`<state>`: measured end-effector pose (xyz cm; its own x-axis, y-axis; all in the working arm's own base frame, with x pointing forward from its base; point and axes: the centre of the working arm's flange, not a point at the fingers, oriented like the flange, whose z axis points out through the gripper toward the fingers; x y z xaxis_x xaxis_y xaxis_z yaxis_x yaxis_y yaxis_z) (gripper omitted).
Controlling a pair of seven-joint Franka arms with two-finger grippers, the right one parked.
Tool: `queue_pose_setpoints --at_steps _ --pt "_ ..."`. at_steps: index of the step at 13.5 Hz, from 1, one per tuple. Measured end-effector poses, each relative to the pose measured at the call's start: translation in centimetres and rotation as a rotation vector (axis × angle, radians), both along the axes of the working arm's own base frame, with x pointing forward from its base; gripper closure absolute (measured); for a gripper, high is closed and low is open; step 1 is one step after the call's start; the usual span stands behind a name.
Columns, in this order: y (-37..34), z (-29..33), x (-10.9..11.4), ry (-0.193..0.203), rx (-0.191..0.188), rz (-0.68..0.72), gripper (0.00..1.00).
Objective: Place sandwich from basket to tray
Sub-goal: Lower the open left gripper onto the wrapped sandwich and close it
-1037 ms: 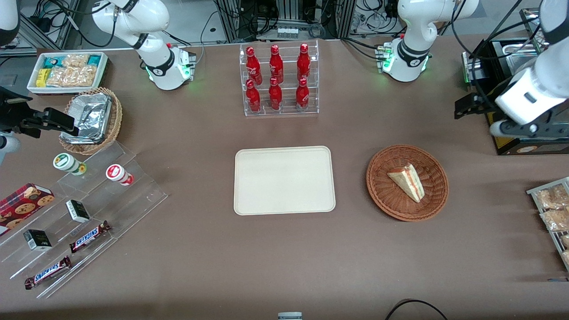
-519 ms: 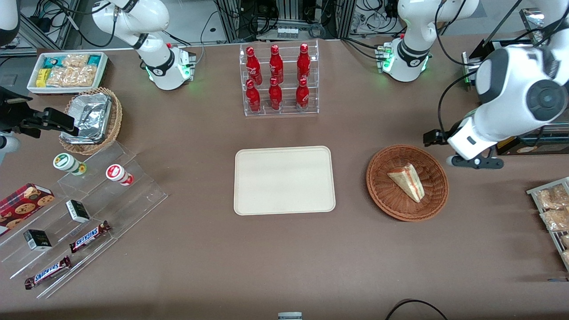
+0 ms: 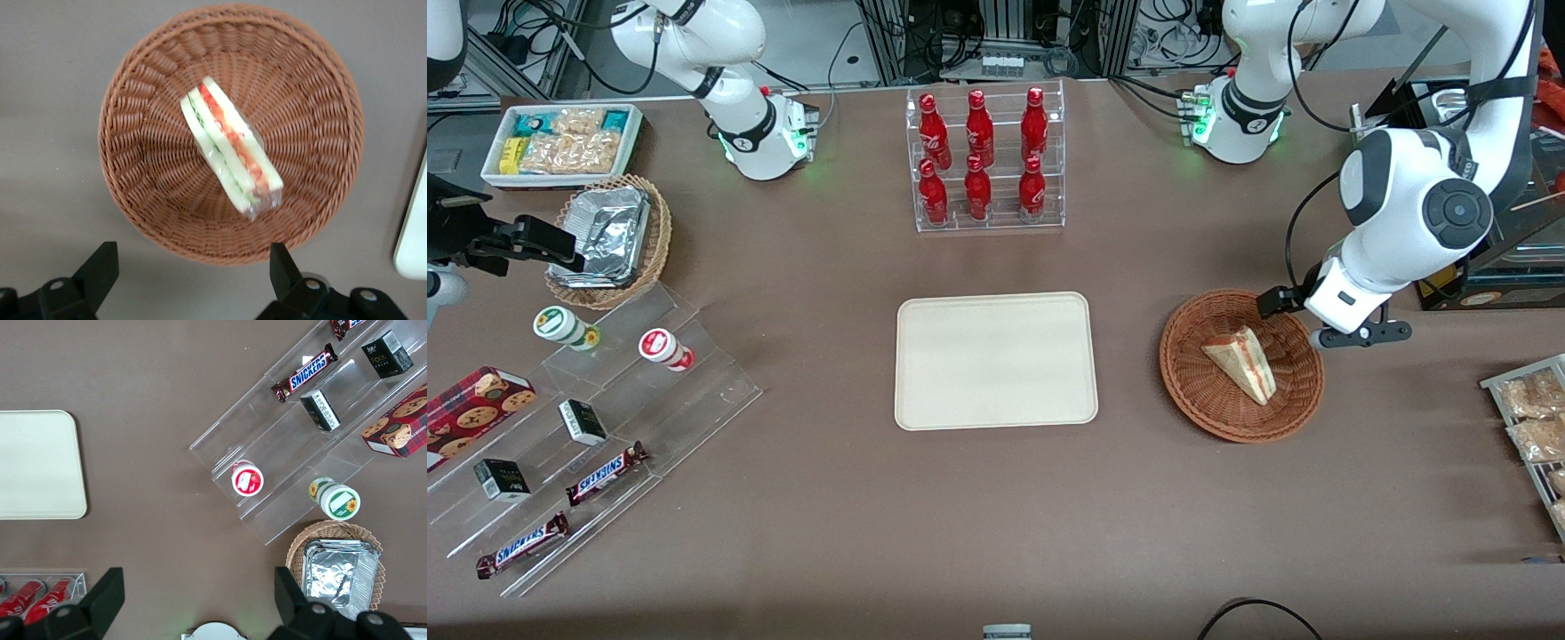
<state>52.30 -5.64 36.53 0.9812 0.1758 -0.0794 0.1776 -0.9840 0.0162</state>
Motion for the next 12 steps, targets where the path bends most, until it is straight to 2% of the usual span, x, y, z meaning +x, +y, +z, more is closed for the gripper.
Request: queue_pose_setpoints --at_steps 2,4,7,12 --pt "-0.2 -0.7 0.4 -0.029 0.005 0.139 0.0" --pt "-1.6 -2.0 0.6 -0.041 0.008 0.275 0.0" --pt "-4.1 -4.4 0.8 -0.037 0.013 0.436 0.0" --pt "-4.2 -5.9 1.1 -0.028 0.019 0.568 0.0"
